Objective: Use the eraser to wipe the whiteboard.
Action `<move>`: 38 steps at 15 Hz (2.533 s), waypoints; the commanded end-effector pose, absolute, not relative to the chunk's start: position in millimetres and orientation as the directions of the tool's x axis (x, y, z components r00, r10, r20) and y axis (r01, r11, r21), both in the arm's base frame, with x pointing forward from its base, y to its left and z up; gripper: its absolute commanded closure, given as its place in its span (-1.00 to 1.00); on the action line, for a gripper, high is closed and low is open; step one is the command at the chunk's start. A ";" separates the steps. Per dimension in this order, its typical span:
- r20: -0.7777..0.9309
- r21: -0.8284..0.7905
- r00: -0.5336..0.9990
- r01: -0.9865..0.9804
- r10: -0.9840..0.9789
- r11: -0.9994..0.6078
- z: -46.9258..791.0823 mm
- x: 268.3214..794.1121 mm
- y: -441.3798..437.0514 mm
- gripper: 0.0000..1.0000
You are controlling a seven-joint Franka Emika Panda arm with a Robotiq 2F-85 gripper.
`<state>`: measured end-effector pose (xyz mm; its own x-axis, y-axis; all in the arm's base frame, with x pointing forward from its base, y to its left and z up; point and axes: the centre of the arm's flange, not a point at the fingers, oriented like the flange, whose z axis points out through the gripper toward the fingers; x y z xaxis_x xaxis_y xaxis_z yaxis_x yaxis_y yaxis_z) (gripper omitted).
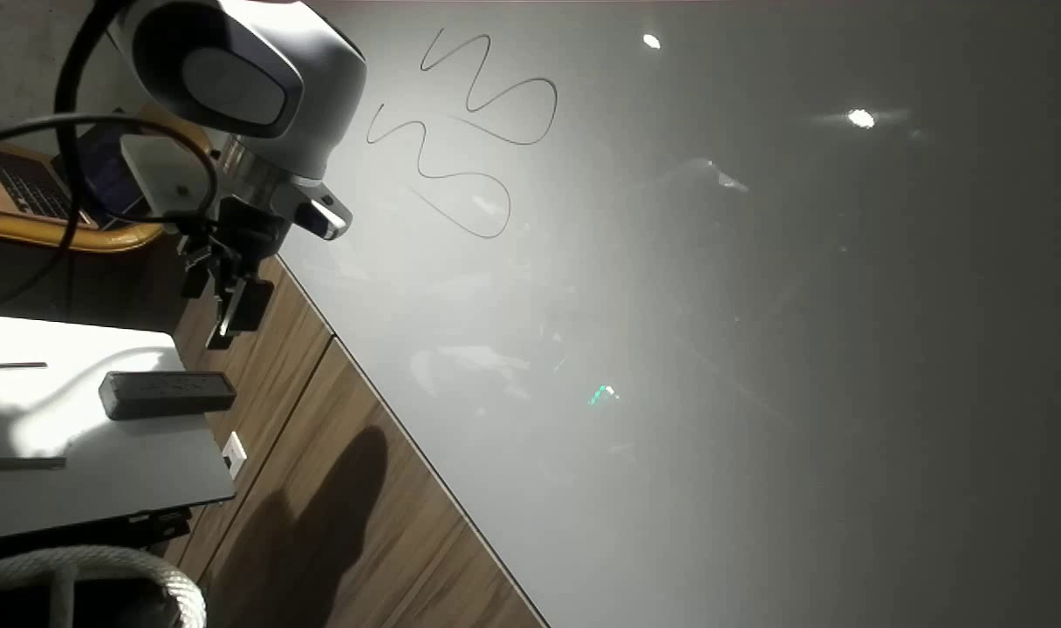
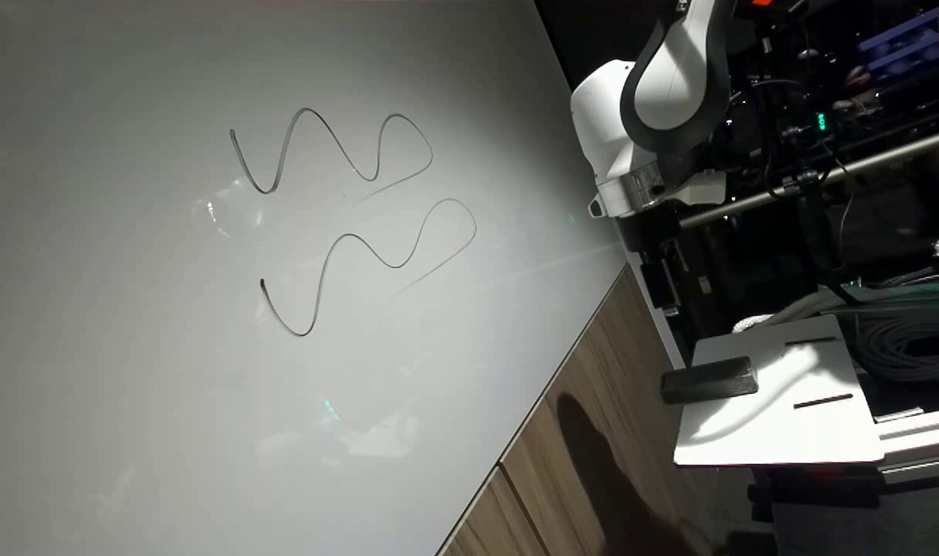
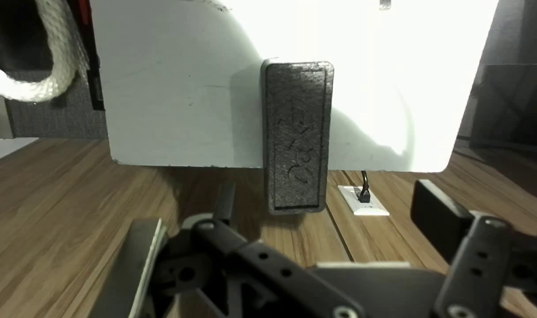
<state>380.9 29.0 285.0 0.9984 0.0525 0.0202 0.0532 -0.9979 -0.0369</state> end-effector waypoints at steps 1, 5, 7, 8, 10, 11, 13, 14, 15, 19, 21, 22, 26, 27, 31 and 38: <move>0.009 -0.009 0.996 0.089 0.088 -0.996 253.5 373.4 30.6 -1.00; -0.020 0.023 0.992 0.126 0.126 -0.992 229.1 368.6 38.1 -1.00; -0.025 0.040 0.989 0.146 0.145 -0.989 218.2 369.1 40.6 -1.00; -0.028 0.042 0.989 0.146 0.145 -0.988 212.7 370.7 39.5 -1.00; -0.030 0.046 0.989 0.144 0.142 -0.989 204.7 373.8 39.5 -1.00; -0.029 0.050 0.989 0.146 0.145 -0.988 202.8 374.8 43.2 -1.00; -0.028 0.058 0.989 0.148 0.146 -0.987 198.9 375.6 46.0 -1.00; -0.027 0.061 0.989 0.147 0.146 -0.987 198.1 376.3 46.6 -1.00; -0.028 0.065 0.989 0.146 0.144 -0.987 197.0 376.7 46.7 -1.00; -0.039 0.073 0.990 0.136 0.133 -0.988 191.8 376.6 46.8 -1.00; -0.043 0.069 0.991 0.129 0.126 -0.989 189.2 377.3 46.8 -1.00; -0.044 0.068 0.991 0.126 0.123 -0.990 188.5 377.6 46.8 -1.00; -0.050 0.066 0.991 0.125 0.122 -0.990 185.4 377.8 49.7 -1.00; -0.051 0.066 0.991 0.124 0.121 -0.990 185.0 377.7 50.1 -0.99; -0.048 0.073 0.991 0.131 0.128 -0.989 185.7 377.3 55.6 -0.12; -0.008 0.088 0.991 0.135 0.135 -0.987 212.9 393.6 57.1 0.42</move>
